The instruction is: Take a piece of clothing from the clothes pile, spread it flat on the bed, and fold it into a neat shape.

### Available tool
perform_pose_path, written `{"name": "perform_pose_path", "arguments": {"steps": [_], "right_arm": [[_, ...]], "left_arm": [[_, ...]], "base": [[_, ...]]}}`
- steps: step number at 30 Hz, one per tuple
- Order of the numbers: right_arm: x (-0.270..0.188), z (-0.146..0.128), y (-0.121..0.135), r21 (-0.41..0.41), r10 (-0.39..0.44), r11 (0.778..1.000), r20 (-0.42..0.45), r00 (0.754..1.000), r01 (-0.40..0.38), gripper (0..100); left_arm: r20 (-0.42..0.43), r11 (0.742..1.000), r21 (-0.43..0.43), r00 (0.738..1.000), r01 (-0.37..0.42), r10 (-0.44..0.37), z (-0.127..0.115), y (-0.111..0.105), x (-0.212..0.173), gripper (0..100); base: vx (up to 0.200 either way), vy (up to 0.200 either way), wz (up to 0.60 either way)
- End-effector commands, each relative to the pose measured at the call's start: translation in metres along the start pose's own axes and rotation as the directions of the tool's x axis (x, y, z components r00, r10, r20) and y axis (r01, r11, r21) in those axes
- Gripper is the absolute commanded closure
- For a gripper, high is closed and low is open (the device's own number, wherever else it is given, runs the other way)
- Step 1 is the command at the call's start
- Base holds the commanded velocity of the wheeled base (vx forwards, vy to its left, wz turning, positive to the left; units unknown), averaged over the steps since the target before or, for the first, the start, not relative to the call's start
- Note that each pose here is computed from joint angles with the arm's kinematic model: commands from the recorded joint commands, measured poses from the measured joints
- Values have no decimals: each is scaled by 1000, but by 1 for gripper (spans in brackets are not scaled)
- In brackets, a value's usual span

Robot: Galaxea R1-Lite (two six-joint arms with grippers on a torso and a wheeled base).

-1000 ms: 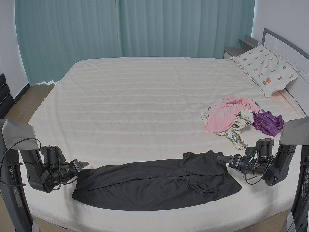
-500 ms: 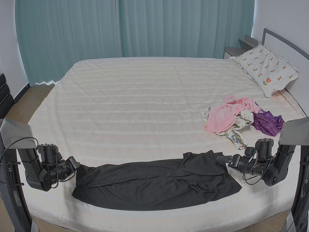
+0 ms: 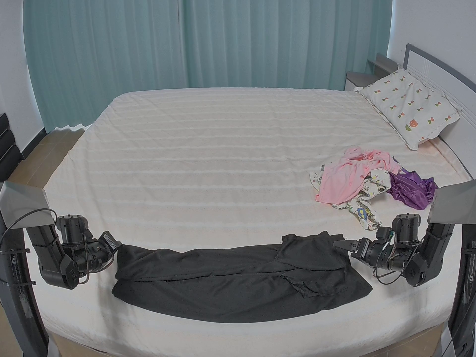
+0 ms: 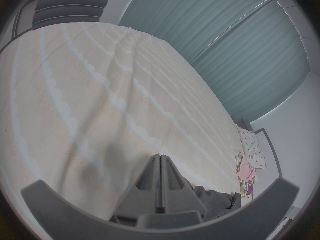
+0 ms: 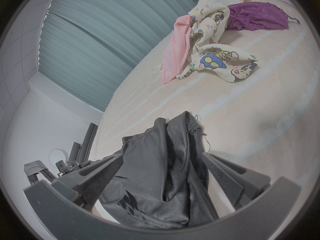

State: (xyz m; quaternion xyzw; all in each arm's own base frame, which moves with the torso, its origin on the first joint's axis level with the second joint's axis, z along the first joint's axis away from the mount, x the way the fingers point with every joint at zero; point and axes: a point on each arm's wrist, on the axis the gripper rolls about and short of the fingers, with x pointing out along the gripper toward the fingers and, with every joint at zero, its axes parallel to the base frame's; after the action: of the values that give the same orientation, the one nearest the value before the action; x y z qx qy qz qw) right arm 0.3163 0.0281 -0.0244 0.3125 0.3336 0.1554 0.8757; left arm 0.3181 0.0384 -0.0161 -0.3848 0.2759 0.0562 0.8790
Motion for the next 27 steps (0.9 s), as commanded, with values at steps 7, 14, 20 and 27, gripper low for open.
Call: {"name": "perform_pose_path", "arguments": {"steps": [7,14,20,27], "right_arm": [[-1,2,1,-1,5,1000,7,1000,-5,0],[-2,3,2,-1,7,1000,10,1000,-7,0],[-1,2,1,0,4,1000,6,1000,-4,0],[-2,1,2,-1,6,1000,7,1000,-6,0]], "left_arm": [[6,1000,-16,1000,-26,26,1,9,6,0],[5,1000,-30,1000,4,-4,7,6,-21,0],[-91,996,-10,992,85,-85,-9,-10,-51,0],[-75,998,32,995,62,-60,-30,-40,-68,0]], "base": [[0,0,0],[0,0,0],[0,0,0],[0,0,0]]}}
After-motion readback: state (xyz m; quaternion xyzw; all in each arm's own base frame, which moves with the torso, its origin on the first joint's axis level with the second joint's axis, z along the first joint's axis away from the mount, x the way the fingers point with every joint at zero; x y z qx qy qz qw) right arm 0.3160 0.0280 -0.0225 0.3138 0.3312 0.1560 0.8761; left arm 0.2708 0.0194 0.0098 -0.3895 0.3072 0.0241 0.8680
